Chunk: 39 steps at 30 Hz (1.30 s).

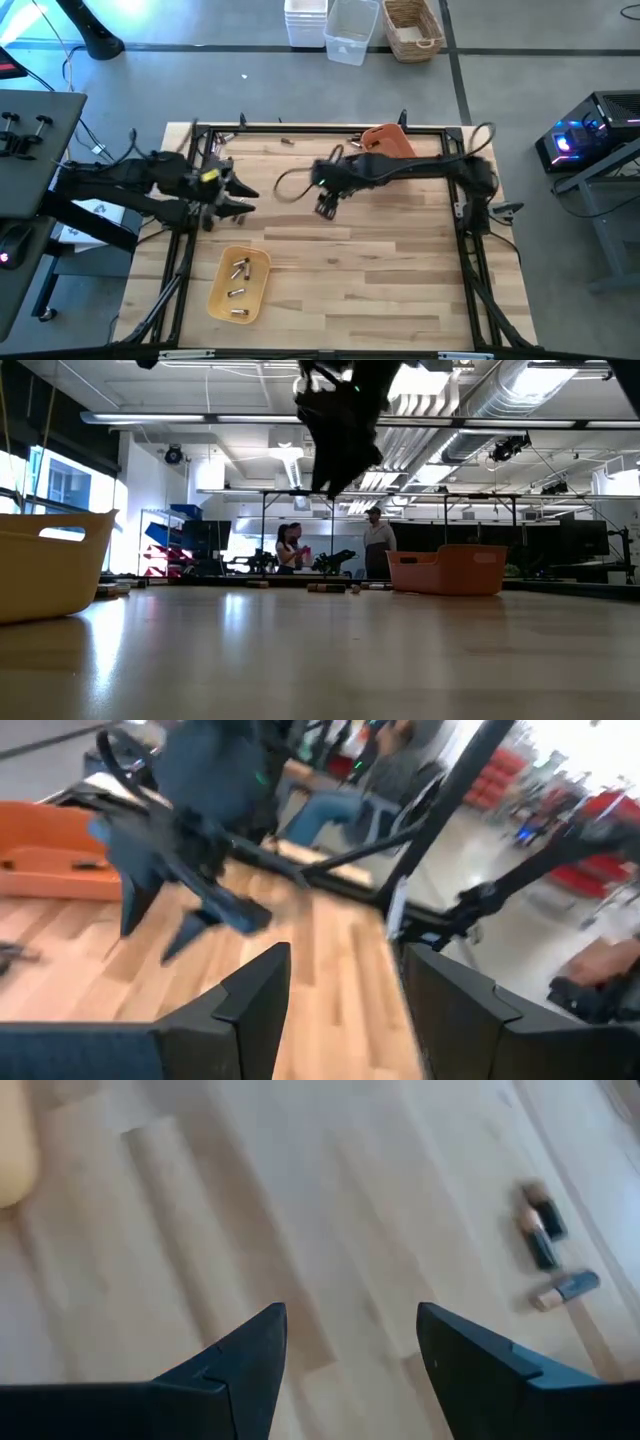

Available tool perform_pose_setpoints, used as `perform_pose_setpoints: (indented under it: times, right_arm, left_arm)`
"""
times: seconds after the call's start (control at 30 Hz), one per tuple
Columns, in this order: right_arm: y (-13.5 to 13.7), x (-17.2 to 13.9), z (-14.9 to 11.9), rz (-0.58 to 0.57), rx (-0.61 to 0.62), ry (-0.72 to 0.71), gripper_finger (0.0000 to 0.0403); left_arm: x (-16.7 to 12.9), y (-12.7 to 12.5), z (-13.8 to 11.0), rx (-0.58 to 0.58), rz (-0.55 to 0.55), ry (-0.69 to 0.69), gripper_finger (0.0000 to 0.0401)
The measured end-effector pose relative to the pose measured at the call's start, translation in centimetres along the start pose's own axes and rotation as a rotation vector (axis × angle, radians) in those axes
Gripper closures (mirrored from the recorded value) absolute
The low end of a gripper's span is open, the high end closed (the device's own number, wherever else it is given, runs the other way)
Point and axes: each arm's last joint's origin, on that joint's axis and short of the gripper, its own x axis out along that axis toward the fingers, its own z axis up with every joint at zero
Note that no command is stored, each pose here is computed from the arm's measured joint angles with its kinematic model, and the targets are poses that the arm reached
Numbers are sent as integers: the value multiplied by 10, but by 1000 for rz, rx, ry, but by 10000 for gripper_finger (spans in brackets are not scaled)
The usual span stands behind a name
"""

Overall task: Sort batteries
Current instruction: Put the silver battery into the yellow bin

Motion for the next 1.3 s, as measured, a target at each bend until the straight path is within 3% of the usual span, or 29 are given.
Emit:
perform_pose_setpoints:
  times: [0.17, 0.27, 0.5, 0.8, 0.9, 1.07, 1.3]
  right_arm:
    - [-55, 18, -35, 114, 144, -49, 185]
    - [-79, 27, -47, 205, 195, -53, 185]
    - [-100, 18, -20, 365, 96, -304, 185]
    - [-125, -22, 23, 334, 94, -499, 185]
    - [-131, -26, 27, 320, 138, -519, 185]
    - [-135, -26, 27, 307, 162, -512, 185]
    - [-129, -25, 25, 314, 154, -485, 185]
  left_arm:
    - [18, 9, -2, 31, 191, -5, 214]
    - [25, 20, 1, -32, 356, -56, 214]
    - [42, 50, 4, -212, 528, -93, 214]
    - [40, 126, -35, -577, 966, 324, 214]
    - [30, 159, -44, -672, 1028, 485, 220]
    - [19, 213, -63, -701, 1154, 727, 237]
    - [13, 258, -71, -728, 1143, 899, 247]
